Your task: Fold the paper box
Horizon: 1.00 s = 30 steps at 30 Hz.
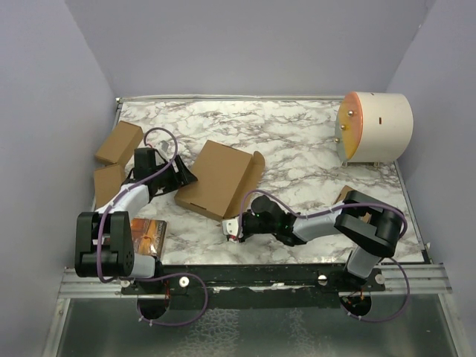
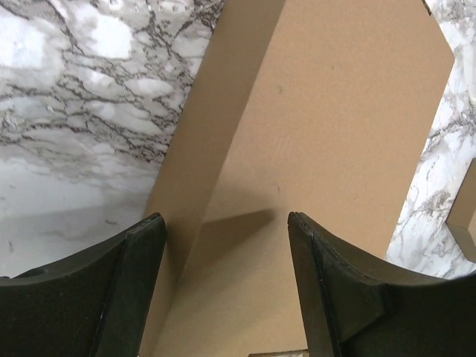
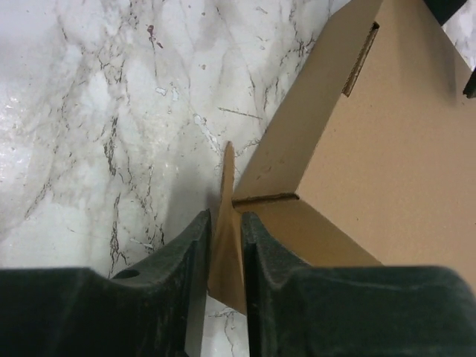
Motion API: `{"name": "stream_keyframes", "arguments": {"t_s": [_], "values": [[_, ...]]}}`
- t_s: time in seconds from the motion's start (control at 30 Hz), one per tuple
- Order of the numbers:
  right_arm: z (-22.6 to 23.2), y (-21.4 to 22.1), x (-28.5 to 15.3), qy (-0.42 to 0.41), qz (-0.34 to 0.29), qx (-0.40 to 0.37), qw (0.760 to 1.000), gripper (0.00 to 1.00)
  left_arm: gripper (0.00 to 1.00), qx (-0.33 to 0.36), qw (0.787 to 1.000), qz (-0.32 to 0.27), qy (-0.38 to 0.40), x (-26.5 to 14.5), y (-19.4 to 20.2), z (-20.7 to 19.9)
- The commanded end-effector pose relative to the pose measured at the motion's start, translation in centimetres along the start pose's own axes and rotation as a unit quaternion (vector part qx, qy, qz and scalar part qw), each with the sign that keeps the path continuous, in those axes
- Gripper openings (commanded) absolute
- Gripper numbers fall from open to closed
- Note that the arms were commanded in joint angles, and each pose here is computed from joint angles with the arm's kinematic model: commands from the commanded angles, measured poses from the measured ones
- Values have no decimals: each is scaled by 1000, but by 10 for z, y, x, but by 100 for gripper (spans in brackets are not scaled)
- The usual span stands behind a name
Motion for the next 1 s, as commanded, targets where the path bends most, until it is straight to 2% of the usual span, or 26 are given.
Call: {"name": "stream_keyframes", "arguments": {"t_s": [0.0, 0.23, 0.47, 0.7, 0.97], "values": [[-20, -6, -12, 35, 1, -9, 999, 20, 69, -11, 1000, -7, 27, -11, 4, -13], [-18, 15, -33, -17, 36, 2, 999, 19, 68, -17, 999, -3, 40, -19, 14, -19], [-13, 27, -54, -61, 45, 21, 997, 28, 70, -13, 999, -5, 43, -29, 18, -24], [-16, 23, -49, -68, 35, 38, 996, 31, 75, 28, 999, -17, 39, -33, 2, -27], [-21, 25, -38, -56, 38, 44, 997, 31, 76, 44, 998, 3, 43, -19, 1, -23]]}}
Point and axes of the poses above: each gripper's point midway between its finger pads, its own x axis out along the fingers, its own z axis along the line the jaws close on, y = z × x, the point moved 1 cm from there along -x, back along the fingers, and after that the axes turned 4 degrees about x, right-handed, at the moved point
